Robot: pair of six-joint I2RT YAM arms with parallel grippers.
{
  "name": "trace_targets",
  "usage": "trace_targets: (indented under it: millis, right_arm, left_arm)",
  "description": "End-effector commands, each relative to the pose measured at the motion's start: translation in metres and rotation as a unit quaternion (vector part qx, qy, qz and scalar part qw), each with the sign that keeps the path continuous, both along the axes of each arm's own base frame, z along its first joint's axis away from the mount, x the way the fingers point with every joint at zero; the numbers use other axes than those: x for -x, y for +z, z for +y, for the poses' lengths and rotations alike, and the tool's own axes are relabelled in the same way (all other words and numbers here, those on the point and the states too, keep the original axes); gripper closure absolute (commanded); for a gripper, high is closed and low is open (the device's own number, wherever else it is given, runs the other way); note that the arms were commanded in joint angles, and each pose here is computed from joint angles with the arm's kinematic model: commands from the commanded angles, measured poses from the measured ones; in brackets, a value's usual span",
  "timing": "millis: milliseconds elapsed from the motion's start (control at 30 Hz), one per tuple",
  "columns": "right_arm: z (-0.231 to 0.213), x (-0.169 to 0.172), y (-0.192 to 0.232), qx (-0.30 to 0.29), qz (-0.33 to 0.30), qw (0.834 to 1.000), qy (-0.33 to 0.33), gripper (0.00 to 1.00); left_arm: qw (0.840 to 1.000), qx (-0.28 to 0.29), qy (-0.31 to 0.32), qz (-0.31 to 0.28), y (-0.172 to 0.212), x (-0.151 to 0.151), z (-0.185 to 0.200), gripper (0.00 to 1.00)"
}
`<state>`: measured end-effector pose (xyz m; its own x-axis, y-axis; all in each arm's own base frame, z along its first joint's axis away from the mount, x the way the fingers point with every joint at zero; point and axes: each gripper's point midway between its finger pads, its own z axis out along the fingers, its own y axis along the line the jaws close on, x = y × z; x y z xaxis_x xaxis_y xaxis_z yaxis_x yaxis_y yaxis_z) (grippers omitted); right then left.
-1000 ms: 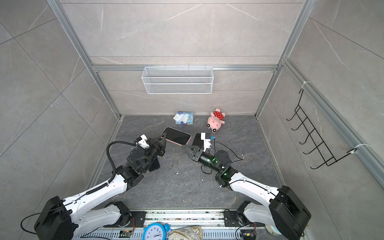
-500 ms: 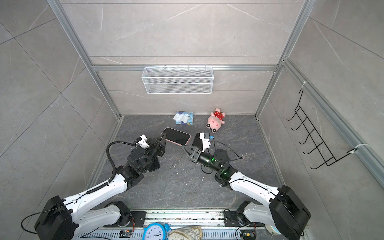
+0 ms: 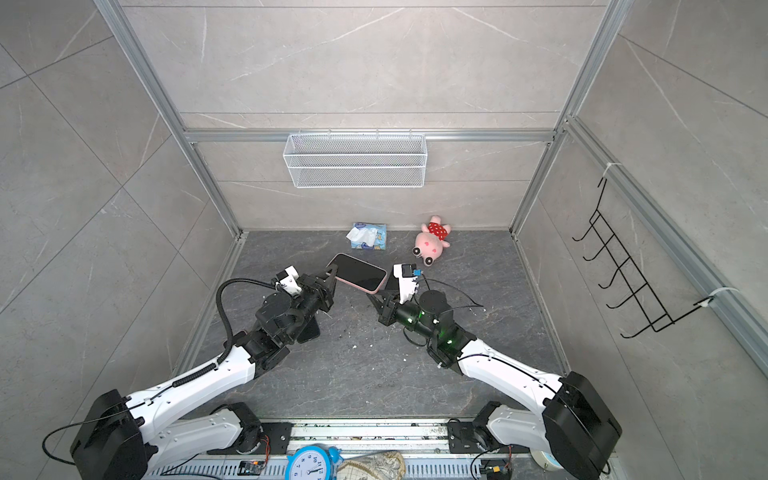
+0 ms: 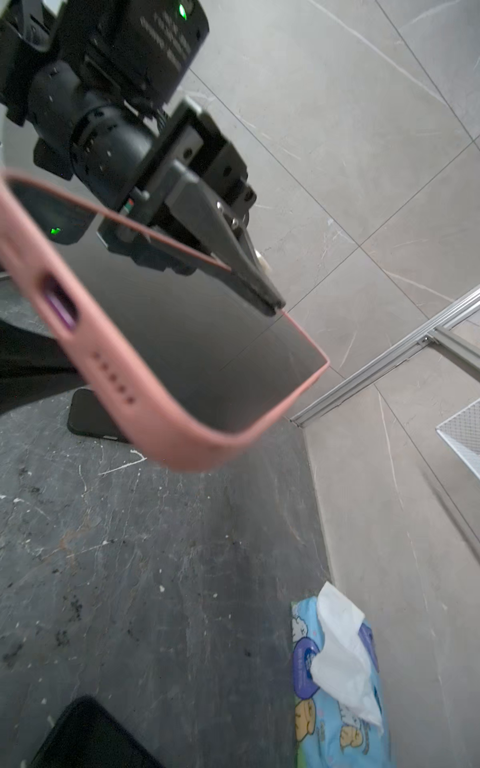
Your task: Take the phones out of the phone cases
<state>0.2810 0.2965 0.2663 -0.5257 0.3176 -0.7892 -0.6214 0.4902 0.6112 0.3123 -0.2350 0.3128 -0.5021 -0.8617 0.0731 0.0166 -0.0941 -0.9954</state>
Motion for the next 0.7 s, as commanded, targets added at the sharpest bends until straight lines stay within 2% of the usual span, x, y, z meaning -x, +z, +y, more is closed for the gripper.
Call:
trace_targets:
  millis: [0,67,100,200,267,333,433,667]
  right_arm:
    - [-0.004,-0.007,0.01,0.003,-0.027,0.999,-0.018,1.0]
    - [-0.003,0.004,0.013,-0.016,-0.03,0.999,0.005,0.99]
    - [-0.004,0.009,0.013,-0.022,-0.027,0.999,0.014,0.89]
    - [-0.013,0.027,0.015,-0.071,-0.013,0.997,0.029,0.47]
    - [-0.019,0.04,0.024,-0.116,-0.015,0.992,0.043,0.36]
    - [-0.026,0.044,0.032,-0.142,-0.006,0.989,0.037,0.31]
    - [-0.028,0.046,0.046,-0.168,0.0,0.985,0.039,0.29]
    - [-0.024,0.033,0.066,-0.215,0.024,0.976,0.036,0.34]
  left_arm:
    - [0.996,0.051,-0.006,-0.07,0.059,0.007,0.001,1.0]
    - [0.996,0.053,0.0,-0.071,0.058,0.007,0.005,1.0]
    - [0.996,0.052,0.003,-0.073,0.058,0.008,0.006,1.0]
    - [0.994,0.055,0.014,-0.089,0.063,0.007,0.01,1.0]
    - [0.994,0.059,0.017,-0.094,0.062,0.005,0.009,1.0]
    - [0.993,0.063,0.017,-0.096,0.06,0.002,0.006,1.0]
    - [0.993,0.066,0.014,-0.099,0.058,-0.002,0.001,1.0]
    - [0.994,0.061,0.019,-0.091,0.049,-0.004,0.002,1.0]
